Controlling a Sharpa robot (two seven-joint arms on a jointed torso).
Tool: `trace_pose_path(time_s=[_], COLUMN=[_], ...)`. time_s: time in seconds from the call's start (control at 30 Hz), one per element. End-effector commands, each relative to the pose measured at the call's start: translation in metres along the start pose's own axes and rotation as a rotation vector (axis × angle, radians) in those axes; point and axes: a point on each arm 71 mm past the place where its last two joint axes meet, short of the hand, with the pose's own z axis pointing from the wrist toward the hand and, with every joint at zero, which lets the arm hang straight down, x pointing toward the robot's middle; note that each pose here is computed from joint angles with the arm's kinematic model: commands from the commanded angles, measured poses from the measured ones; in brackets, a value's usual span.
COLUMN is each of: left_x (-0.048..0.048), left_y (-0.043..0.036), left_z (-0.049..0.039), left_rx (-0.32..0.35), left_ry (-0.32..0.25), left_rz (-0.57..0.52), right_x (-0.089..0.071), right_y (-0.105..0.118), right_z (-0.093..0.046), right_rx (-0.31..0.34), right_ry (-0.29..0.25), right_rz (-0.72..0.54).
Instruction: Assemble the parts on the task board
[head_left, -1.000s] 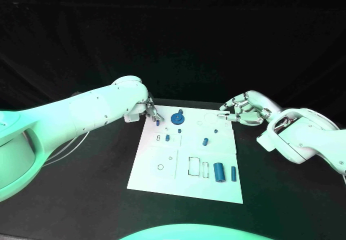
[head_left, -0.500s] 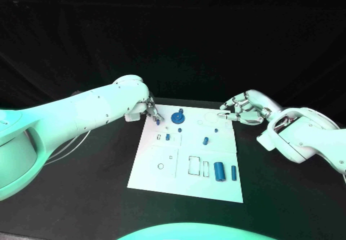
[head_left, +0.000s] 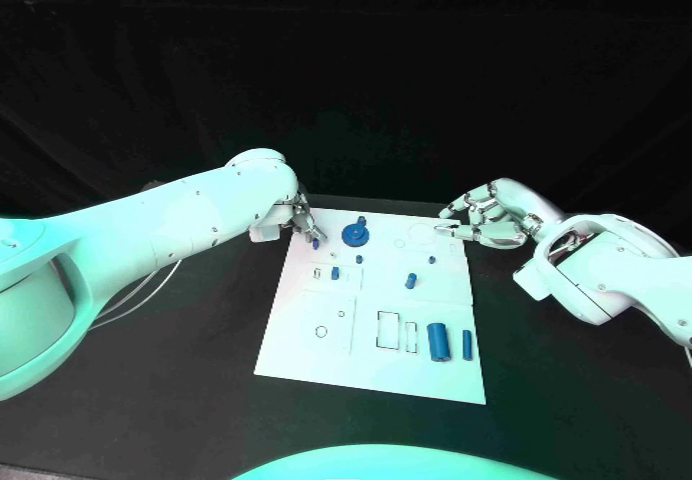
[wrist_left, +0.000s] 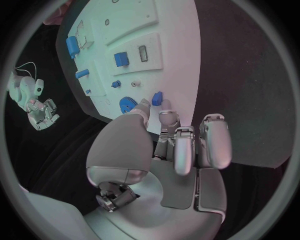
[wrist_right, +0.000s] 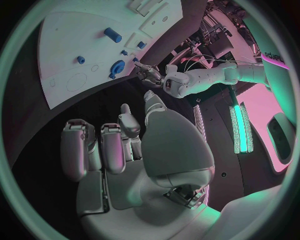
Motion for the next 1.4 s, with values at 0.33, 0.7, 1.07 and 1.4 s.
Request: trace_pose_path(time_s=[0.33,0.7,1.07,1.4], left_x=[0.0021,0.0034,0.0035,0.005], left_y=[-0.0033,-0.0045,0.0011,0.0133], left_z=[0.0001,0.0011,-0.0002,-0.0159], left_rx=[0.012,0.021,0.042,0.076], left_ry=[0.026,0.034,0.036,0.018], left_rz=[0.011,0.005,-0.084,-0.174], right_x=[0.001,0.002,0.002,0.001], right_y=[0.001,0.001,0.001,0.0], right_z=[0.0,0.0,0.0,-0.001], right_rx=[-0.011,-0.012,-0.012,-0.006], right_ry=[0.013,0.013,0.014,0.014], right_rz=[-0.005,-0.005,-0.005,-0.006])
